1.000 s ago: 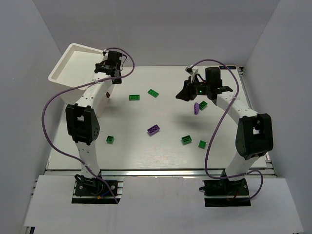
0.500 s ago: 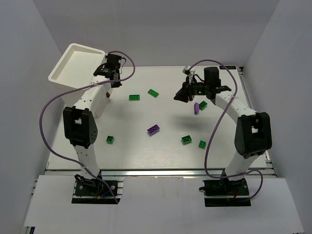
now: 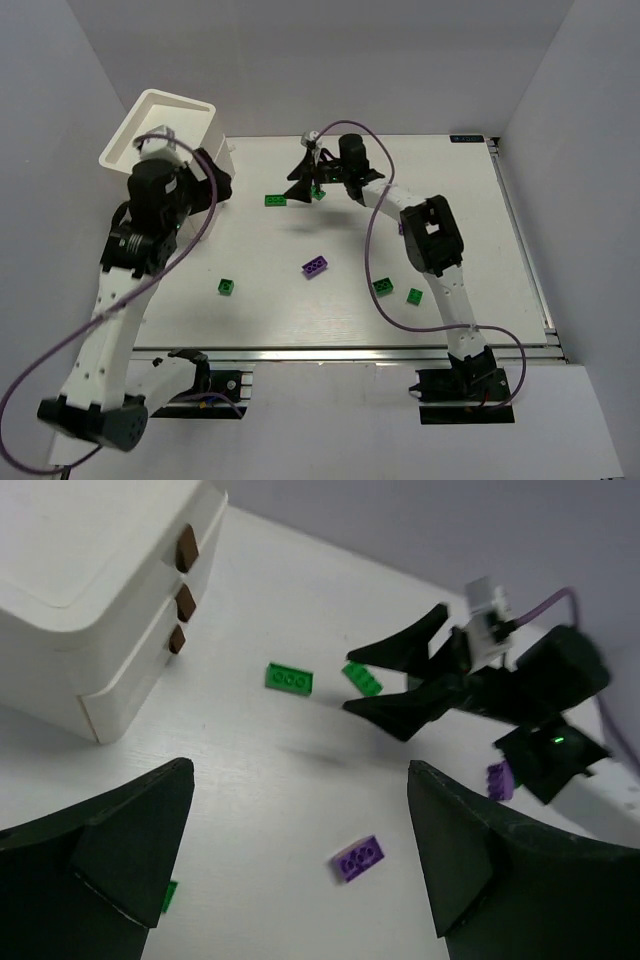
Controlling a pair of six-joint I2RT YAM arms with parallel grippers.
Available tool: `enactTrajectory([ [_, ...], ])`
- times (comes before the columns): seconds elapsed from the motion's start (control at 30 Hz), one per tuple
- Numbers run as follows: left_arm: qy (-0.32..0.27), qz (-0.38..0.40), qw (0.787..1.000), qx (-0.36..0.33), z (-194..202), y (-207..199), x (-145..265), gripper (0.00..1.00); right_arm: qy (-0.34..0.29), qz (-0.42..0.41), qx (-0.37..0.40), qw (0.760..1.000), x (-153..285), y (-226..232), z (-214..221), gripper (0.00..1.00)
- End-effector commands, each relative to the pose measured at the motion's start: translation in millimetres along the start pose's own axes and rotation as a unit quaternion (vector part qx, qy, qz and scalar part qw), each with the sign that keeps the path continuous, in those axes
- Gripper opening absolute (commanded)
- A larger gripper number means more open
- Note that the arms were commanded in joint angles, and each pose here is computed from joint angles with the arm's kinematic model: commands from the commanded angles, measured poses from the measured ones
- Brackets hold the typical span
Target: Sort the legos into containers by color
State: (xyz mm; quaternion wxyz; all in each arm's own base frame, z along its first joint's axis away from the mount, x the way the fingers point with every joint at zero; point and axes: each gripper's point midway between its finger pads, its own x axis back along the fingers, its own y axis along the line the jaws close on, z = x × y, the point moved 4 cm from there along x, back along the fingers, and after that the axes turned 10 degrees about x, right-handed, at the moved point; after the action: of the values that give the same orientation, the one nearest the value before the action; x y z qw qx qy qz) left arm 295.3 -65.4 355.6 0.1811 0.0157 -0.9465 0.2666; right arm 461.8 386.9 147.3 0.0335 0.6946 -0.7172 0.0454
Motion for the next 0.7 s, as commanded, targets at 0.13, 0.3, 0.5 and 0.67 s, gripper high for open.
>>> enactTrajectory([
  [0.13,-0.019,-0.073,0.993,0.091,29,27,-20,0.96,-0.072,0.051,0.047,0.995,-36,-9,-63,0.76],
  [0.3,0.024,-0.132,0.987,0.085,33,25,-68,0.85,-0.035,0.094,0.056,0.993,-15,-2,-67,0.75],
  [0.5,0.013,-0.29,0.953,0.089,18,32,-112,0.71,-0.002,0.131,0.036,0.991,8,-2,-77,0.74],
  [0.67,0.031,-0.352,0.931,0.09,32,20,-148,0.73,0.02,0.157,0.01,0.987,46,8,-62,0.74],
])
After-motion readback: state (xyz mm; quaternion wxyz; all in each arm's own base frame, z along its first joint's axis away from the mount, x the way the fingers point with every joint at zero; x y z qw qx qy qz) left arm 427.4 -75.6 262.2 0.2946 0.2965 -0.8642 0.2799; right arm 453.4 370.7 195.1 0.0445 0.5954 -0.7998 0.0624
